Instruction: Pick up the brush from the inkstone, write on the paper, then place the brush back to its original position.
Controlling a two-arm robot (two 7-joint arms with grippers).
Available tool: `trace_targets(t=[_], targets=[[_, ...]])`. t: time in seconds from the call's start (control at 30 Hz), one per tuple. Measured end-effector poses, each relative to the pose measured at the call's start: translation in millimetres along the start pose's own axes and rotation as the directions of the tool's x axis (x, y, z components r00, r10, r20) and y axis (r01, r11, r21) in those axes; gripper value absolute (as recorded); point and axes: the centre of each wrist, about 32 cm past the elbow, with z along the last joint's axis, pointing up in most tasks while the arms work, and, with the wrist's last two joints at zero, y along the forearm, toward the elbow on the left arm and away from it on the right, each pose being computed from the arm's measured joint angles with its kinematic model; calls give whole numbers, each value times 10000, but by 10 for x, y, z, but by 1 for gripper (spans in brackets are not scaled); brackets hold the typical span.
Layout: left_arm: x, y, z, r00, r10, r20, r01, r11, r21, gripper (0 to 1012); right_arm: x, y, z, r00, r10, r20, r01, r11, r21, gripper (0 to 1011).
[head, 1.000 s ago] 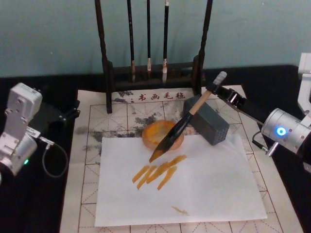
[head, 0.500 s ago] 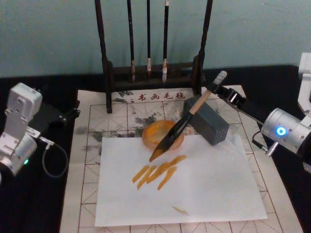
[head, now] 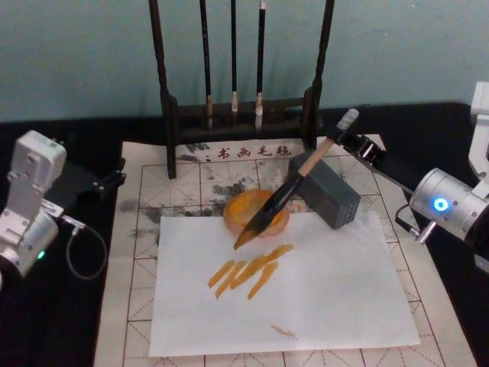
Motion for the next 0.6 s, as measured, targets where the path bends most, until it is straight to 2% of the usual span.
trace_targets(t=[0.37, 0.6], targets=[[0, 0, 0, 10000, 0, 0, 0, 10000, 0, 1001, -26, 42, -20, 9994, -277, -204, 287, 9984, 479, 202], [0, 0, 0, 10000, 0, 1, 0, 10000, 0, 1001, -40, 91, -32, 9967, -684, -431, 723, 9928, 957, 202]])
